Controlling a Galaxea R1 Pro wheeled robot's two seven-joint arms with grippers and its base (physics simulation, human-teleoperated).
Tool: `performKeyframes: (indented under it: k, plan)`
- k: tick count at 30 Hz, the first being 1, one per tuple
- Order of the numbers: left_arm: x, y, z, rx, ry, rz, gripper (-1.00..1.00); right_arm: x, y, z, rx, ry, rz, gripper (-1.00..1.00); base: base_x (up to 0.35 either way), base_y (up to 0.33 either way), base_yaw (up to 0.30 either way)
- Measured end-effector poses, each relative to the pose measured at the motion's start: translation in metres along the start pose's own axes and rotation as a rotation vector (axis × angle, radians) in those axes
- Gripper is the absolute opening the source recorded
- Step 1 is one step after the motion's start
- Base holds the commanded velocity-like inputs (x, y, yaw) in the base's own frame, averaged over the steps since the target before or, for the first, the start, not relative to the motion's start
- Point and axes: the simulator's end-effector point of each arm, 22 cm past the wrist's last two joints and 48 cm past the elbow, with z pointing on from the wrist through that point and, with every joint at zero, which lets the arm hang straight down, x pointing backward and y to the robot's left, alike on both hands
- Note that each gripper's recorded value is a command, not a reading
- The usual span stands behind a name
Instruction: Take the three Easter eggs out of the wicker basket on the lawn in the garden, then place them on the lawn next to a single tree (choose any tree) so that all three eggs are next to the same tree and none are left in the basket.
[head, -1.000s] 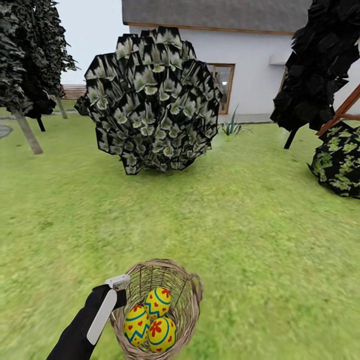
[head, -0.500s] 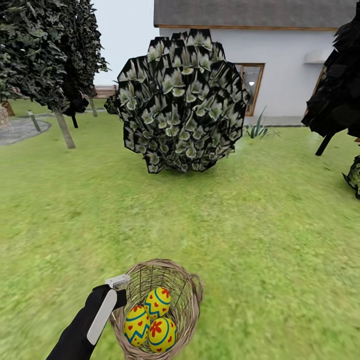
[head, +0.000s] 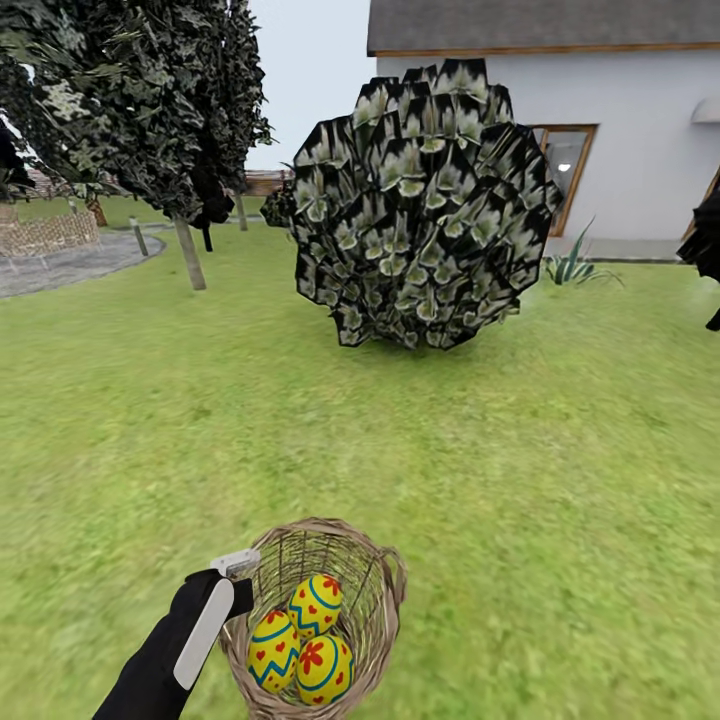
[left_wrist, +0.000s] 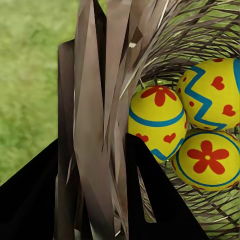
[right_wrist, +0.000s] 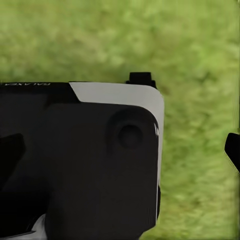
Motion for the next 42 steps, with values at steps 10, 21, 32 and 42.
performKeyframes:
  k: [10, 21, 32, 42]
  plan:
    - [-0.002, 0.001, -0.012, 0.000, 0.001, 0.001, -1.00, 0.002, -0.002, -0.012, 0.012, 0.000, 0.000, 1.00, 0.000, 0.000, 0.295]
    - [-0.004, 0.002, -0.023, 0.000, 0.002, 0.002, -1.00, 0.013, -0.016, -0.025, 0.076, 0.006, 0.000, 1.00, 0.000, 0.000, 0.295]
    - [-0.003, 0.004, -0.033, -0.002, 0.007, 0.002, -1.00, 0.035, -0.022, -0.037, 0.086, -0.009, -0.004, 1.00, 0.000, 0.000, 0.282]
    - [-0.004, 0.005, -0.042, -0.001, 0.008, 0.001, -1.00, 0.038, -0.019, -0.046, 0.082, -0.012, -0.006, 1.00, 0.000, 0.000, 0.019]
